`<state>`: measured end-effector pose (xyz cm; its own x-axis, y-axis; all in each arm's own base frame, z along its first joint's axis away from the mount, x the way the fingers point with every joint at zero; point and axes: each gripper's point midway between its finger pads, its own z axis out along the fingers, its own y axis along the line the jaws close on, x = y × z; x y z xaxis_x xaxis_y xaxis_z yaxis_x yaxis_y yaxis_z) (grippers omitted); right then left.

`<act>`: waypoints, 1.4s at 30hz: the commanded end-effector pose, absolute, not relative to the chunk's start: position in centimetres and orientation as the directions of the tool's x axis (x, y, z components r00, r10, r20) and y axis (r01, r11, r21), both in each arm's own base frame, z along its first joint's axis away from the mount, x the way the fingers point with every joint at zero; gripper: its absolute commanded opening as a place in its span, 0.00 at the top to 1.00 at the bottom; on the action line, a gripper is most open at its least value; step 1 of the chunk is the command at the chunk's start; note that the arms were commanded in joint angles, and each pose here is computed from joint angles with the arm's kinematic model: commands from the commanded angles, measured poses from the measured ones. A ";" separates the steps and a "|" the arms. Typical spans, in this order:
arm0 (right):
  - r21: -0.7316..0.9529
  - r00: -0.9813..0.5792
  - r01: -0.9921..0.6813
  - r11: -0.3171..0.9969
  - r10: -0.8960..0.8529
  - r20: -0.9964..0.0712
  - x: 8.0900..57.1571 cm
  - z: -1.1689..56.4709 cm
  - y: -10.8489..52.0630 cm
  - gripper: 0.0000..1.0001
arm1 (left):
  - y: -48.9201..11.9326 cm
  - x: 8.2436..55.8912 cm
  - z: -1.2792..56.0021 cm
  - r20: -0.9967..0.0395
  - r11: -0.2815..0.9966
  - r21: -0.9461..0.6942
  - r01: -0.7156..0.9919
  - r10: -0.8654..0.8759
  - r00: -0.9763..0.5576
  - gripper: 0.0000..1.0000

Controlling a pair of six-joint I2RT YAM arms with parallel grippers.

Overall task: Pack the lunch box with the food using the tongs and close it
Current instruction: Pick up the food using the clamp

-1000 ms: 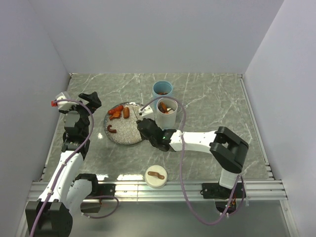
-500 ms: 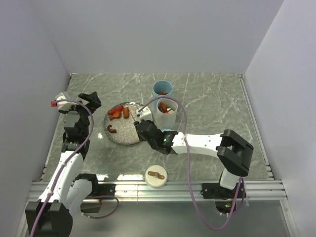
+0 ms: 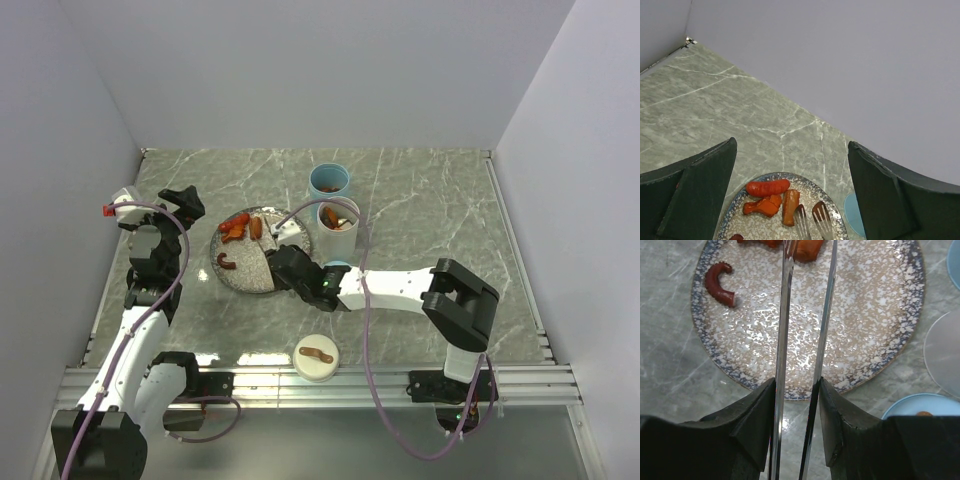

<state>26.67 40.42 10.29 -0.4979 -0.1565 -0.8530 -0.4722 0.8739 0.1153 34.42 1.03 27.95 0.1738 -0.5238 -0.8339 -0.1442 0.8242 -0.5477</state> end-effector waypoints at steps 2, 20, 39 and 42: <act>0.222 -0.480 -0.479 0.850 -0.042 -0.876 27.1 13.1 42.9 0.53 | 1.2 34.1 28.7 -0.828 0.823 -0.553 -0.132 -0.524 0.201 0.01; 0.211 -0.523 -0.444 0.871 -0.061 -0.850 27.3 11.1 43.3 0.53 | 1.2 34.0 28.8 -0.829 0.824 -0.551 -0.133 -0.521 0.203 0.00; 0.178 -0.546 -0.429 0.885 -0.098 -0.832 27.4 9.5 43.4 0.53 | 1.3 33.9 28.7 -0.829 0.824 -0.550 -0.135 -0.521 0.202 0.01; 0.169 -0.548 -0.430 0.887 -0.108 -0.829 27.5 9.3 43.6 0.53 | 1.3 33.9 28.7 -0.829 0.823 -0.551 -0.137 -0.522 0.202 0.01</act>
